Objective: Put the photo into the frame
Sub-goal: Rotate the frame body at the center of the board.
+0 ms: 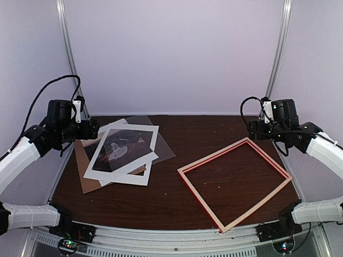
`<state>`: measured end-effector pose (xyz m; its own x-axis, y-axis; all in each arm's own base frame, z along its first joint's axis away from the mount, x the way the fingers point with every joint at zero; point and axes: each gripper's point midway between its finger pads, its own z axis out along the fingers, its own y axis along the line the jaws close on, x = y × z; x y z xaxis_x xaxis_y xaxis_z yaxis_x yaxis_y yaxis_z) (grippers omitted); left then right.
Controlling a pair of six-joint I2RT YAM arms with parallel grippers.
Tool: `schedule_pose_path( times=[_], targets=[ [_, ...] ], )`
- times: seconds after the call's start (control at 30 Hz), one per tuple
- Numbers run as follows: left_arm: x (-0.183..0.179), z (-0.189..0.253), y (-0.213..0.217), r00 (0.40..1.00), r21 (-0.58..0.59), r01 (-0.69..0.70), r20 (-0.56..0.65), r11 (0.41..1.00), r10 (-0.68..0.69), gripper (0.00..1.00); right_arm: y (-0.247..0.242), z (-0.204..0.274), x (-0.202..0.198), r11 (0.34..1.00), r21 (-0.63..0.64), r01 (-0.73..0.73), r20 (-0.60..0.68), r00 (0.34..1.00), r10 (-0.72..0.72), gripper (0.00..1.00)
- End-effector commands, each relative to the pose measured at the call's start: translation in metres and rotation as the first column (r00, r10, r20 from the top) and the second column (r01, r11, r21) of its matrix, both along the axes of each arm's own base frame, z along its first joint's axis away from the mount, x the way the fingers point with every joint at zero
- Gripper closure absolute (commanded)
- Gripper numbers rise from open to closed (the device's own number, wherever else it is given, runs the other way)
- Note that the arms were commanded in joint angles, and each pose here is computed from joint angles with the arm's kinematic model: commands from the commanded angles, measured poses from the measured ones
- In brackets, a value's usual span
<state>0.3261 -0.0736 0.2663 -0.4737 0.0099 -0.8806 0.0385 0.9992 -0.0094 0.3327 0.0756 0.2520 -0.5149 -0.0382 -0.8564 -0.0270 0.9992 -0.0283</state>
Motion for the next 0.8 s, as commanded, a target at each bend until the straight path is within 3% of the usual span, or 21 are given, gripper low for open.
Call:
schedule_pose_path(
  times=[0.0, 0.5, 0.77],
  targets=[
    [-0.001, -0.001, -0.001, 1.000, -0.029, 0.009, 0.001, 1.000, -0.009, 0.02, -0.008, -0.007, -0.003, 0.999, -0.002, 0.037, -0.016, 0.999, -0.037, 0.00],
    [0.003, -0.008, -0.012, 0.999, -0.086, 0.029, -0.032, 0.996, -0.032, 0.02, -0.031, -0.012, -0.007, 0.982, -0.053, 0.182, -0.083, 0.979, -0.186, 0.00],
    [0.004, -0.009, -0.023, 0.996, -0.137, 0.067, -0.049, 0.988, -0.074, 0.02, -0.068, -0.050, -0.023, 0.924, -0.157, 0.347, -0.246, 0.893, -0.377, 0.00]
  ],
)
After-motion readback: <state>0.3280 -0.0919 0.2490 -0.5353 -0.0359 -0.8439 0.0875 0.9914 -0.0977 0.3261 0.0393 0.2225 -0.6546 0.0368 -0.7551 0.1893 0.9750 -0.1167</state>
